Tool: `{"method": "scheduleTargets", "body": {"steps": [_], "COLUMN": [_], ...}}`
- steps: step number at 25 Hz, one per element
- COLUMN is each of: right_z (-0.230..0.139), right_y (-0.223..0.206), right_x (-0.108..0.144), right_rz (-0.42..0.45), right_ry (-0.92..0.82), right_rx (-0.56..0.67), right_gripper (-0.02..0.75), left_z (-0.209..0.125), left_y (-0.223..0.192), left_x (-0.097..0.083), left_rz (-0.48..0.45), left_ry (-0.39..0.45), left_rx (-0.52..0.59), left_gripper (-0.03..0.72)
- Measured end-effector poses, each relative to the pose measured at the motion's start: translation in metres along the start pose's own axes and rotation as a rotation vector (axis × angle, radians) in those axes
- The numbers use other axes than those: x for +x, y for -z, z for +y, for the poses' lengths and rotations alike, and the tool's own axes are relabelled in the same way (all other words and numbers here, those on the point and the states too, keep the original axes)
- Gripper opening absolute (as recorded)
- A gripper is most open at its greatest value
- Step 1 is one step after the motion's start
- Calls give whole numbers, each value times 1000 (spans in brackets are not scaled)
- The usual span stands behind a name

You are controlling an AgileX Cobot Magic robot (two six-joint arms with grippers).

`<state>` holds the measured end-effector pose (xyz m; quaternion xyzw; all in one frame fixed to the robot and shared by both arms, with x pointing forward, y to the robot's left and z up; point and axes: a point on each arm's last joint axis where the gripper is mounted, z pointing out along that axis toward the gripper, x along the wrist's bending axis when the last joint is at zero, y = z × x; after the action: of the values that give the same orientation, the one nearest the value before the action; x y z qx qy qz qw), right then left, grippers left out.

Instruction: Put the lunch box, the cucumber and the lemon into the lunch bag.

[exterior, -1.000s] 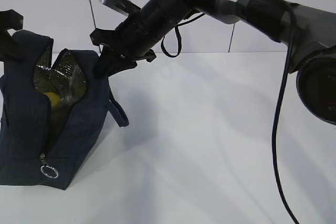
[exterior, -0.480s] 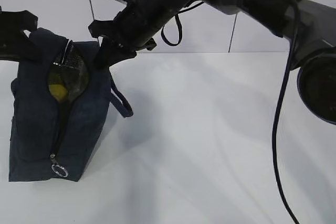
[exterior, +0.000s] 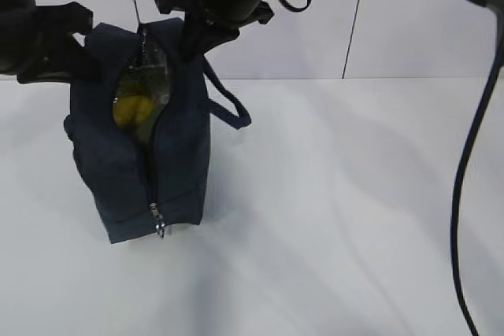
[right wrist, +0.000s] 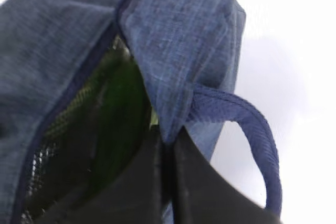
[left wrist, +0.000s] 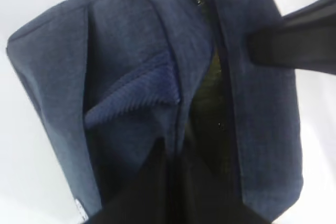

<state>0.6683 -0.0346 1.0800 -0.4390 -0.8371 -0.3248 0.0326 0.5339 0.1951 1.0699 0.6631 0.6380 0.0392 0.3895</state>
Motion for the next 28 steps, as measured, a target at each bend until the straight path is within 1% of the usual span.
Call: {"method": "scheduleTargets", "body": {"steps": [5,8,12,16,19,22,28], "right_z": [-3,-16,-32,-44,-52,-57,-62], "right_y": [35,46,53,57,60,63,61], "right_x": [5,4,5,6,4,2,-6], "right_rz": [-116,-172,-198,-209,-242,-277,-349], "right_ry": [0,2,-8,-17,-18,-11,-10], "right_rx": [-13,30,83,119,142,159,185], "right_gripper": [10,10,10,10,10,10,10], "left_z": [1,3,4,1,-5,-8,-11], "left_y": [-3,-2,-7,-25,-40,-49,-61], "left_x": [-17,-30,-42,-56,-66,-71,-70], "left_rz": [-50,-86,-126,-156,-174,-180,-176], "left_ry": [-1,-22,-20,-28,-35,-38,-9], "left_rx": [-46,-61,-54,-8,28,44,57], "left_gripper": [-6,-6,-6,-6,-6,-6,-6]}}
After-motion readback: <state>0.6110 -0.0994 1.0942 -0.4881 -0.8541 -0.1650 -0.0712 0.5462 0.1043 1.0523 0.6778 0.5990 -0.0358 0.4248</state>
